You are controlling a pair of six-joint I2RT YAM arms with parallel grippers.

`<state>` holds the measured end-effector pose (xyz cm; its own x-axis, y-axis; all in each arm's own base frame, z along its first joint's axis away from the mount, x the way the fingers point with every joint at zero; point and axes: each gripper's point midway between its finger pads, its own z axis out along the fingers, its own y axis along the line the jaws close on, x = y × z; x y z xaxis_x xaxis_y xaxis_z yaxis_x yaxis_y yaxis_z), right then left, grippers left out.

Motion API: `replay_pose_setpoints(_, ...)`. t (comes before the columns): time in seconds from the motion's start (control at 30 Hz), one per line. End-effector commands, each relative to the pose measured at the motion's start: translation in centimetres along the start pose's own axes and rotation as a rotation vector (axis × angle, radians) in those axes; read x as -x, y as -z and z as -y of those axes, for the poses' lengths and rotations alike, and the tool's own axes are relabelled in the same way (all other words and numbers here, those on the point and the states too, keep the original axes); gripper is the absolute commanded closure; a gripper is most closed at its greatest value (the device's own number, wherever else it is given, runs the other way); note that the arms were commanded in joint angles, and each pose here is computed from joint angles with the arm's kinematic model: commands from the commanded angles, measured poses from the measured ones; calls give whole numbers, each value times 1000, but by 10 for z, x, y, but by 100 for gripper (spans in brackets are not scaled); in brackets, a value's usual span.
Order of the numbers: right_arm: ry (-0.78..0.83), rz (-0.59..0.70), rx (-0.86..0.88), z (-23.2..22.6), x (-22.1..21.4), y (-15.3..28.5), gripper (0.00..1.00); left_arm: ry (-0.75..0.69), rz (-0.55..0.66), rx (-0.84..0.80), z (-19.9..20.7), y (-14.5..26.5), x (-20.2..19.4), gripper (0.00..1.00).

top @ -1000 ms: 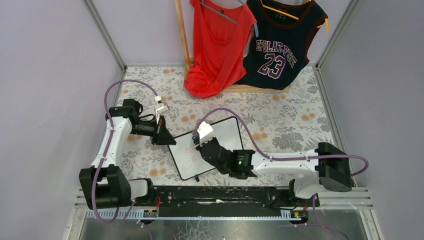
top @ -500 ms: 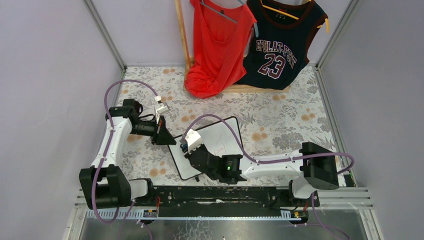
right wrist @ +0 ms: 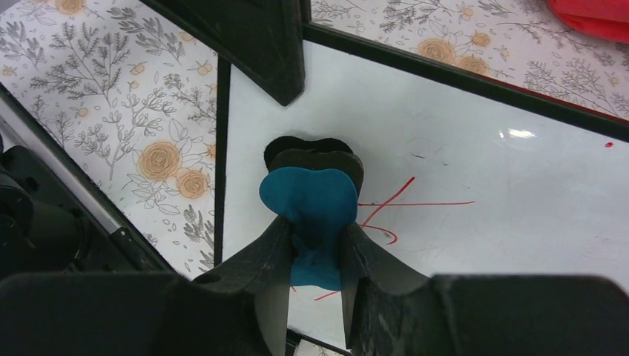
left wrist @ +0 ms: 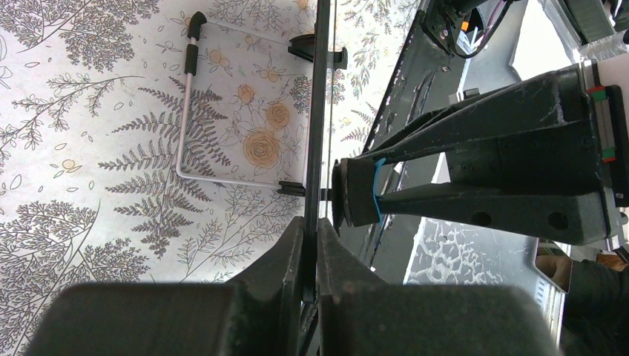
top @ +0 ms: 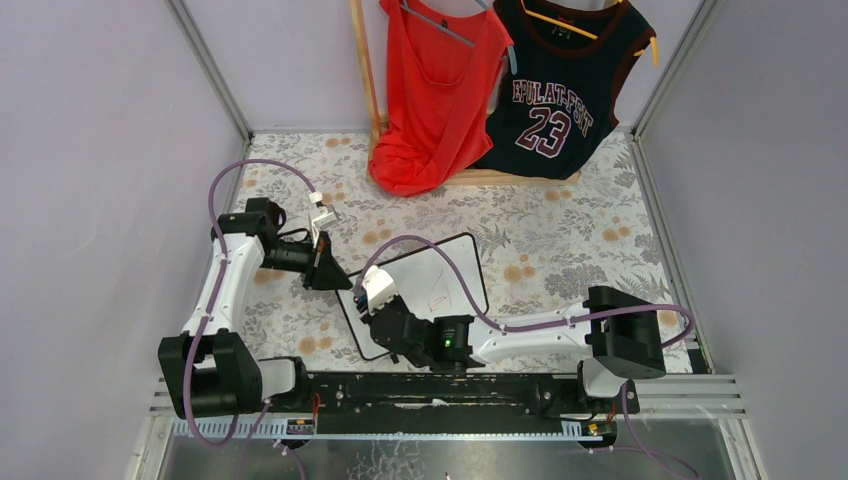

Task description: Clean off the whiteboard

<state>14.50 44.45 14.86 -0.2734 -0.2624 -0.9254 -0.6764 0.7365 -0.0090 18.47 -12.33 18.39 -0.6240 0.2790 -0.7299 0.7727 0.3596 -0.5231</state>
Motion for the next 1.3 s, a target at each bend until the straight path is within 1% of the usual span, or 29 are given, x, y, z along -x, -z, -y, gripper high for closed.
replay_pose_setpoints(0.0,-30,60,-83,11,23,4,100,-48,-8,19,-6,1,2,100)
replay_pose_setpoints(0.2,-3,49,-180,45,20,11,100,-50,-8,17,-6,1,2,100)
replay_pose_setpoints(0.47,-54,39,-325,124,14,28,100,-54,-7,18,-5,2,2,100)
replay_pose_setpoints(0.57,-40,44,-336,134,17,33,100,-54,-7,18,-5,2,2,100)
replay_pose_setpoints(0.63,-27,32,-323,130,17,30,100,-52,-9,17,-5,1,2,100)
replay_pose_setpoints(0.77,-30,5,-262,106,14,13,100,-53,-8,17,-5,2,2,100)
replay_pose_setpoints(0.97,-16,7,-164,55,14,-7,100,-58,-8,17,-5,2,2,100)
replay_pose_setpoints(1.13,-6,11,-83,14,15,-14,100,-62,-7,14,-4,2,2,100)
replay_pose_setpoints(1.27,-14,16,-60,-1,15,-15,100,-61,-8,10,-3,2,2,100)
